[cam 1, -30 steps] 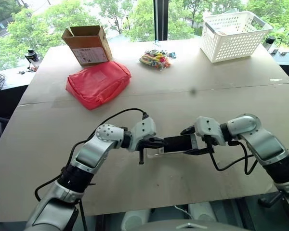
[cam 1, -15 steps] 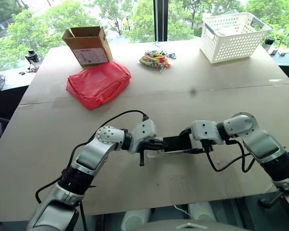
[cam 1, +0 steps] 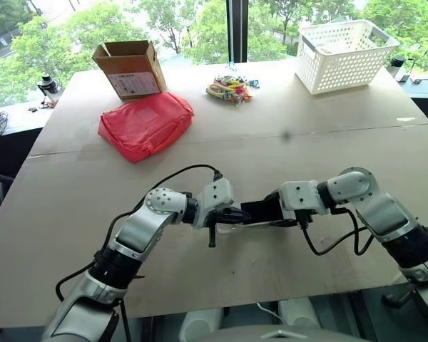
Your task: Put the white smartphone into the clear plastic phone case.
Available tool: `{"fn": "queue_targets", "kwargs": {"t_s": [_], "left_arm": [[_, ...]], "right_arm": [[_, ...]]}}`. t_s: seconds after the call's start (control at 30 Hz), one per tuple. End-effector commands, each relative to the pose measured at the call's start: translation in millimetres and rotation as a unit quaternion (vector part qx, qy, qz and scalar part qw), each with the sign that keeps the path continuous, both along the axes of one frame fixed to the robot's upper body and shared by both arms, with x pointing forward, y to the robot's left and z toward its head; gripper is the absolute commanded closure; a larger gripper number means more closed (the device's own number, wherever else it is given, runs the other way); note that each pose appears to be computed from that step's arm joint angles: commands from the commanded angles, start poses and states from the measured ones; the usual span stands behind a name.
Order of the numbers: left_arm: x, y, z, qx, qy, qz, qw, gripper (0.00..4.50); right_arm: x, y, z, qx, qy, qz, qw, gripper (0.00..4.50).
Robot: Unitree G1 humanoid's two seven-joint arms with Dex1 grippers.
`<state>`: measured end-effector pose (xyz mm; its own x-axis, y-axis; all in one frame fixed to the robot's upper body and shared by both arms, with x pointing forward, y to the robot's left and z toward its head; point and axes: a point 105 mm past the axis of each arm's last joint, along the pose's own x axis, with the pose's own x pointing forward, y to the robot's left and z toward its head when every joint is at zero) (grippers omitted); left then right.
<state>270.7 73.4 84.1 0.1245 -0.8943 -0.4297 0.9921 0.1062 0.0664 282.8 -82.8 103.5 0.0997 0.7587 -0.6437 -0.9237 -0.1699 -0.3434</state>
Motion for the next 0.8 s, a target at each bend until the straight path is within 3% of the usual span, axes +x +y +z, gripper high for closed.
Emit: {"fn": "queue_targets", "kwargs": {"t_s": [0.03,0.07,0.23,0.67,0.8], "left_arm": [[-4.8,4.8,-23.0,0.033,0.029,0.008,0.999,4.44],[-4.8,5.4,-24.2,0.036,0.029,0.008,0.999,4.44],[-3.3,5.8,-27.3,0.039,0.028,0.008,0.999,4.50],[-4.9,6.5,-35.3,0.043,0.032,0.004,0.999,4.50],[-5.6,6.9,-37.1,0.045,0.033,0.002,0.998,4.50]], "right_arm": [[-1.8,-0.1,0.0,-0.006,0.000,0.004,1.000,1.56],[-1.4,-0.2,0.1,-0.007,0.001,0.002,1.000,1.56],[-4.4,-3.9,0.0,-0.013,0.029,-0.008,0.999,0.05],[-8.6,0.0,19.2,0.039,0.057,-0.033,0.997,0.05],[-1.4,-8.3,17.2,0.021,0.055,-0.055,0.997,0.05]]}}
